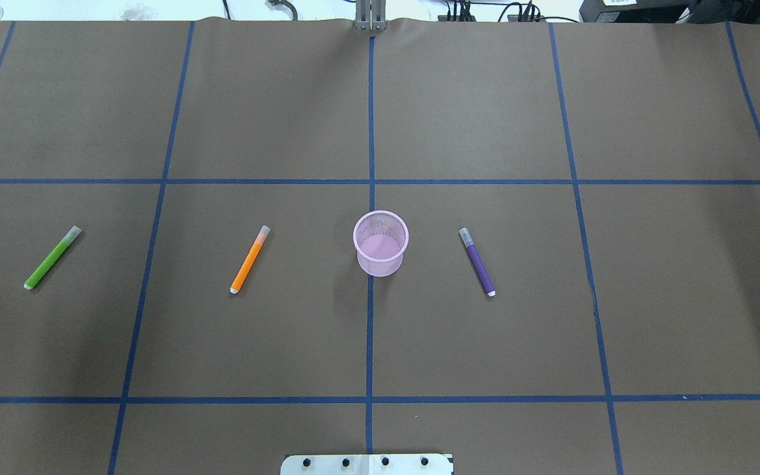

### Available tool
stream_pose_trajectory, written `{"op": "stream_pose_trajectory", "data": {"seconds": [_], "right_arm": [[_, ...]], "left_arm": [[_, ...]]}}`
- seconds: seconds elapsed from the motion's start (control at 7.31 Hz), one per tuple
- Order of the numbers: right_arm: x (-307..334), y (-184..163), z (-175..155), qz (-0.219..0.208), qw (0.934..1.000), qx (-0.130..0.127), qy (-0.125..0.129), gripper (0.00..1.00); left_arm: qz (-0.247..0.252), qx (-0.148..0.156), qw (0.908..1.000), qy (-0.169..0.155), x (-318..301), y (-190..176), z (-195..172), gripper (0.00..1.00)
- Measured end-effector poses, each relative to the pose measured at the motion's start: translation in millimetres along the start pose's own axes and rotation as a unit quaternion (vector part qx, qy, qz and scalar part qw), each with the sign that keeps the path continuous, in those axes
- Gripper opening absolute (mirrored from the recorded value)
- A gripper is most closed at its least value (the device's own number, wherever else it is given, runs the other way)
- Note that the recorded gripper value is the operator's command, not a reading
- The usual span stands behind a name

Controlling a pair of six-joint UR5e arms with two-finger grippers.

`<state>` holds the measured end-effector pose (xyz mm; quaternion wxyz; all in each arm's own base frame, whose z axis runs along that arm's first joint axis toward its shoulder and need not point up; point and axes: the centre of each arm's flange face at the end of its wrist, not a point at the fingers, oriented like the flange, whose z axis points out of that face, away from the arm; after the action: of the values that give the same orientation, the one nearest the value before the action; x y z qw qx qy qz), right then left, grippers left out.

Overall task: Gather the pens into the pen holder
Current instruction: 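Grasp the yellow marker with the right gripper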

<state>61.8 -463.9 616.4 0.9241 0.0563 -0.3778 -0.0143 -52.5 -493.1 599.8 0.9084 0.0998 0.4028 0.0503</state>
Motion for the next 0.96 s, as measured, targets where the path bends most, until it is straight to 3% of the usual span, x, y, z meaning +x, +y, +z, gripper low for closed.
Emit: {"op": "stream_pose_trajectory", "data": {"seconds": [0.27,0.41,0.68,0.96], "right_arm": [[-5.4,-12.6,-4.1,-0.044,0.9981,0.044,-0.003,1.0],[-4.7,-12.3,-3.6,-0.055,0.9971,0.053,-0.002,1.0],[-3.6,-9.4,0.9,-0.063,0.9965,0.054,0.002,1.0],[-1.8,-3.0,27.4,-0.088,0.9948,0.044,0.028,1.0]], "left_arm": [[0.045,0.041,0.9982,0.001,16.4,-25.2,-14.4,1.0],[0.061,0.058,0.9964,0.002,19.4,-28.6,-17.0,1.0],[0.067,0.07,0.9953,0.005,20.5,-29.9,-17.8,1.0],[0.069,0.073,0.9949,0.006,21.1,-29.7,-18.2,1.0]]}}
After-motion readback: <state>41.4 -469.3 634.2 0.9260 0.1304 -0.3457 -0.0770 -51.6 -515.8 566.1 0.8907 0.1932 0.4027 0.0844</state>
